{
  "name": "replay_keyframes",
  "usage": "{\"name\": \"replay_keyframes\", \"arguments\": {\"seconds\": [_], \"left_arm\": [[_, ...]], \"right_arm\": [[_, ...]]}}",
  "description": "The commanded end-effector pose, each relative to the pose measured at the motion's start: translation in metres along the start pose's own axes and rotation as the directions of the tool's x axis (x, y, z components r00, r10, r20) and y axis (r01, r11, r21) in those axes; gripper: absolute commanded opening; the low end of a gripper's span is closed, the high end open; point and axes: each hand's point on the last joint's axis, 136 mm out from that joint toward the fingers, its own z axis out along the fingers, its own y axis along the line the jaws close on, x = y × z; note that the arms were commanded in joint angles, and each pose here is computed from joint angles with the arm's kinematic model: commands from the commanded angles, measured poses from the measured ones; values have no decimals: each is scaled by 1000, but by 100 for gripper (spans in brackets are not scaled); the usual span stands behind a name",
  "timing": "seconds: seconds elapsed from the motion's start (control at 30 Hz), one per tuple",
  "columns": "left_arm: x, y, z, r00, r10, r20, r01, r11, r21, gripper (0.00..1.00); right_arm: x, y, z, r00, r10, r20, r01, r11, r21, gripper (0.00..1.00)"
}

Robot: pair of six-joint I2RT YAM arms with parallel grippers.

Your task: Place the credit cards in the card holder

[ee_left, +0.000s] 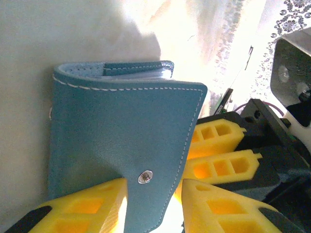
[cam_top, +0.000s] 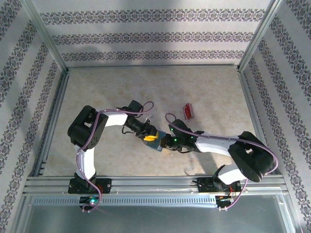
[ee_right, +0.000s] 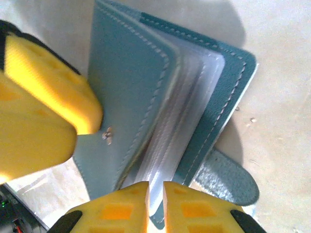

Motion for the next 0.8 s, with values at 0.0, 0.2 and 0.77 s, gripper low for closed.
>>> {"name": "replay_keyframes", "arguments": {"seconds": [0.0, 0.2, 0.77], "left_arm": [[3, 23, 12, 1000, 1, -22, -2, 997, -82, 33], [9, 40, 13, 999, 15, -43, -23, 979, -201, 31], [6, 48, 9, 1000, 14, -9, -16, 947, -322, 19]], "right_arm": [[0, -7, -13, 999, 8, 34, -8, 1000, 3, 17], [1, -19, -49, 994, 26, 111, -28, 999, 18, 19], [-8, -33, -42, 988, 119, 99, -114, 992, -60, 24]]}}
